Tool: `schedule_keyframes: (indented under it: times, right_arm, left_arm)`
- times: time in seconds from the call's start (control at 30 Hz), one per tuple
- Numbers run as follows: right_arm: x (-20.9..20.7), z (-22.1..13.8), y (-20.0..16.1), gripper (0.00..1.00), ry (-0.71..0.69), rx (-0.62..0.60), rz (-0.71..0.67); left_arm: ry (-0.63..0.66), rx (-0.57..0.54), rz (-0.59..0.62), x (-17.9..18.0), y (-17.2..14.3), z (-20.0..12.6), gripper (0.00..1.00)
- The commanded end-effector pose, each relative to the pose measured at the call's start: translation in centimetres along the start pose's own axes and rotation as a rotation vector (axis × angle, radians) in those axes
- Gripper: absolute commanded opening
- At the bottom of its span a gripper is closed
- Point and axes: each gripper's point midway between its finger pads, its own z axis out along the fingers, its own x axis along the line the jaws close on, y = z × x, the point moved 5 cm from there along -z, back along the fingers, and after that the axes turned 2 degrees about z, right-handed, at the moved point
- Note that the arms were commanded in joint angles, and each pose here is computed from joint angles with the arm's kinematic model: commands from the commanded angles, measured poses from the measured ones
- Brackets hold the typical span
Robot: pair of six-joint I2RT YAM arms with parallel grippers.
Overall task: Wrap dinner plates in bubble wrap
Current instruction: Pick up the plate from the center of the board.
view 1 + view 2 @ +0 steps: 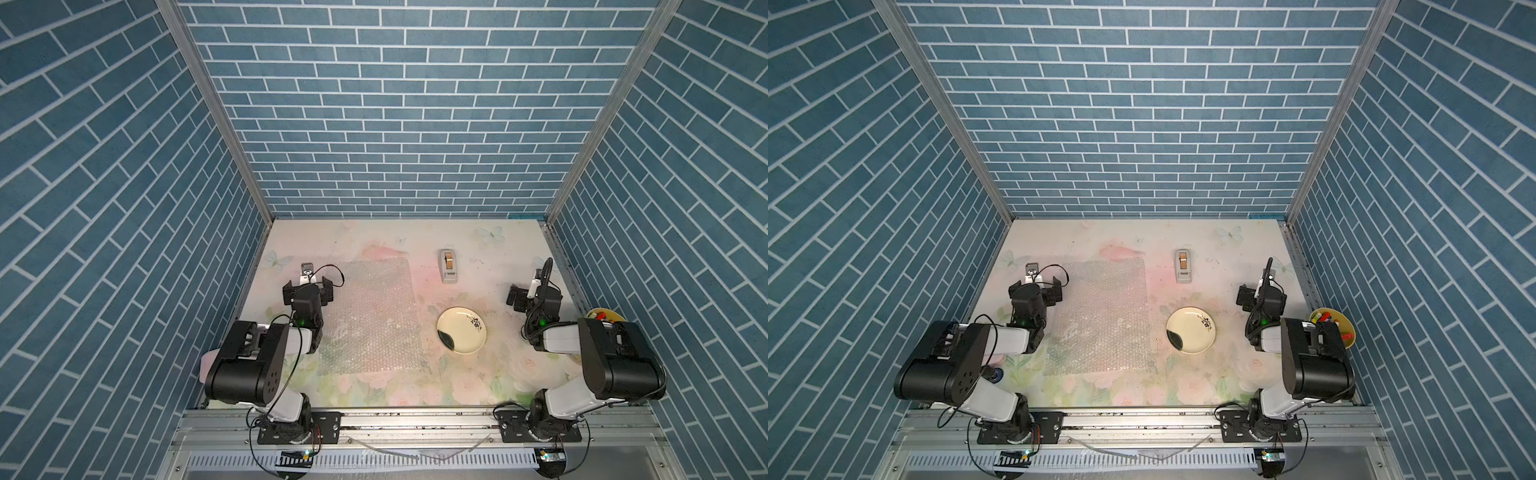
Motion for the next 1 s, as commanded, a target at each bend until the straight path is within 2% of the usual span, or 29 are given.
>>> schedule_keyframes:
  times: [0.0, 0.27, 0.37, 0.87, 0.97]
  right_arm:
    - [0.4, 0.3, 1.7, 0.99, 0.02, -0.053, -0.033]
    - [0.4, 0.3, 1.7, 0.99, 0.026, -0.053, -0.033]
    - [0.4, 0.3, 1.7, 0.99, 0.029, -0.052, -0.031]
    - [0.4, 0.3, 1.6, 0.99, 0.028, -0.049, -0.031]
    - [0.5, -0.6, 3.3, 0.99, -0.045, -0.061, -0.061]
  left_arm:
    - [0.002, 0.0, 0.009, -0.1, -0.3, -0.1, 1.0]
    - [0.0, 0.002, 0.004, 0.0, -0.2, 0.0, 0.99]
    - [-0.055, 0.024, -0.026, 0.2, -0.5, 0.3, 0.99]
    - [-0.051, 0.022, -0.02, 0.1, -0.4, 0.3, 0.99]
    - [-0.039, 0.016, 0.024, -0.4, 0.8, -0.1, 0.99]
